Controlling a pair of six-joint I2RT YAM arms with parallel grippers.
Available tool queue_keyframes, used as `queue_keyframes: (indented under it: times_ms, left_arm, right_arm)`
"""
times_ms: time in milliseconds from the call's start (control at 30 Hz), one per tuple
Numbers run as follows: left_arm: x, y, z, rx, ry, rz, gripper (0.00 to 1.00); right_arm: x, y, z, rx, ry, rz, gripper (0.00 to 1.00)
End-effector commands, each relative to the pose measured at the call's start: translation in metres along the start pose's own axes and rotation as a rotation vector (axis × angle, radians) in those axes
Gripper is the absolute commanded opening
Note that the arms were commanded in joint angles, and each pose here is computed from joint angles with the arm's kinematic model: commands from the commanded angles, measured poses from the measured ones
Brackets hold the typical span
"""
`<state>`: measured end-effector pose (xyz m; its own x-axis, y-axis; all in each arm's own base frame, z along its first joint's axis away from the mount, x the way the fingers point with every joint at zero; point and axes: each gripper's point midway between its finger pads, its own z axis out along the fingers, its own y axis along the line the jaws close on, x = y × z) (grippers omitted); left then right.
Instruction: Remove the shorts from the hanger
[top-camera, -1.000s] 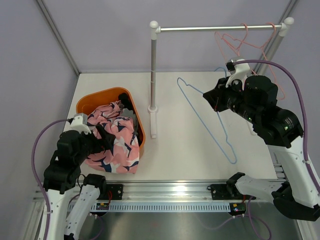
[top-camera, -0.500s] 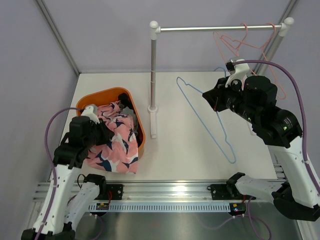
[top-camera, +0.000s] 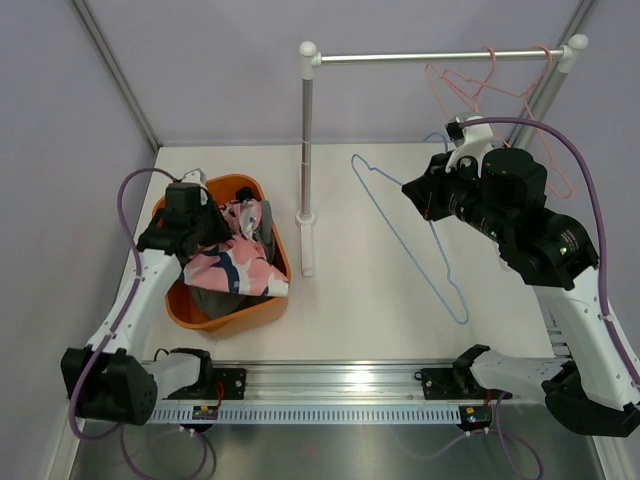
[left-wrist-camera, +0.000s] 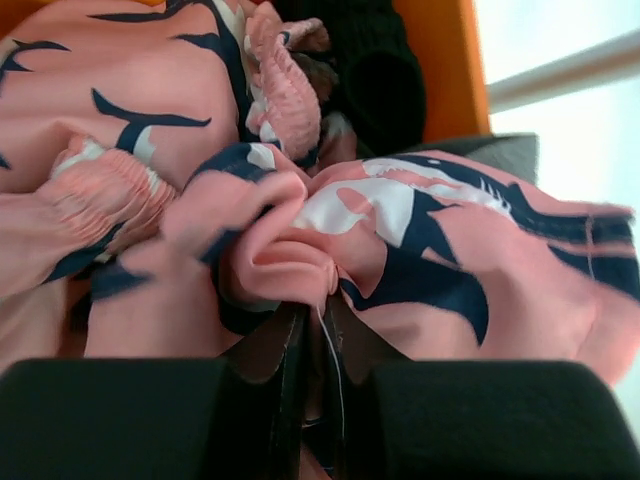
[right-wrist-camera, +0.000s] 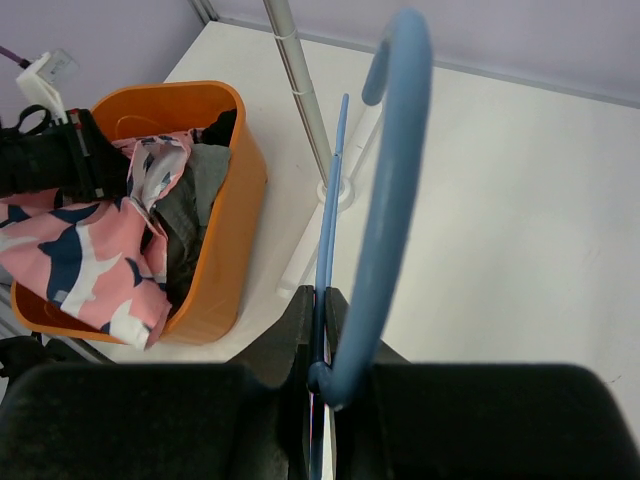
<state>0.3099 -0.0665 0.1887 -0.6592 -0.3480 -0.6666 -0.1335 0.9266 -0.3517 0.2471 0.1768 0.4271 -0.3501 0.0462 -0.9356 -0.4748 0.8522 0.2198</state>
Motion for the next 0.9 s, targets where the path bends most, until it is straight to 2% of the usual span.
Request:
queue_keyframes:
  times_ms: [0,67,233,300,400,433,500,533,633,667,733,767,867]
  left_arm:
    - [0.002,-0.002,0.038,0.055,0.031,-0.082,0.13]
    - [0.021,0.003,0.049,0.049,0.096,-0.111,0.13]
    - [0.051,0.007,0.070,0.063,0.188,-0.185,0.24]
    - [0.071,0.007,0.076,0.098,0.263,-0.243,0.31]
    - [0.092,0.006,0.082,0.186,0.346,-0.337,0.32]
    - [0.093,0.006,0.083,0.196,0.348,-0.351,0.40]
    - [0.087,0.005,0.077,0.201,0.323,-0.340,0.53]
    - [0.082,0.004,0.074,0.207,0.305,-0.322,0.62]
    - [0.050,-0.003,0.052,0.212,0.212,-0.241,0.78]
    - [0.045,0.000,0.045,0.185,0.199,-0.224,0.85]
    - [0.012,-0.009,0.022,0.200,0.095,-0.141,0.93]
    - [0.008,-0.006,0.014,0.173,0.084,-0.125,0.99]
    - [-0.022,-0.012,-0.016,0.171,-0.023,-0.052,0.99]
  right_arm:
    - [-0.017,0.004,-0.003,-0.016,-0.056,-0.006,0.00]
    - [-0.018,0.005,-0.003,-0.021,-0.059,-0.003,0.00]
    - [-0.018,0.008,0.000,-0.038,-0.056,0.001,0.00]
    - [-0.018,0.009,0.001,-0.039,-0.053,-0.001,0.00]
    - [-0.018,0.008,-0.001,-0.035,-0.051,-0.005,0.00]
    - [-0.018,0.007,-0.001,-0.032,-0.050,-0.006,0.00]
    - [-0.019,0.007,-0.002,-0.029,-0.052,-0.010,0.00]
    - [-0.019,0.006,-0.002,-0.027,-0.048,-0.010,0.00]
    - [-0.021,0.005,0.000,-0.019,-0.049,-0.014,0.00]
    - [-0.022,0.005,0.001,-0.016,-0.049,-0.014,0.00]
    - [-0.023,0.006,0.004,-0.017,-0.048,-0.016,0.00]
    - [-0.023,0.005,0.006,-0.011,-0.046,-0.020,0.00]
    - [-0.025,0.001,0.014,0.008,-0.047,-0.038,0.00]
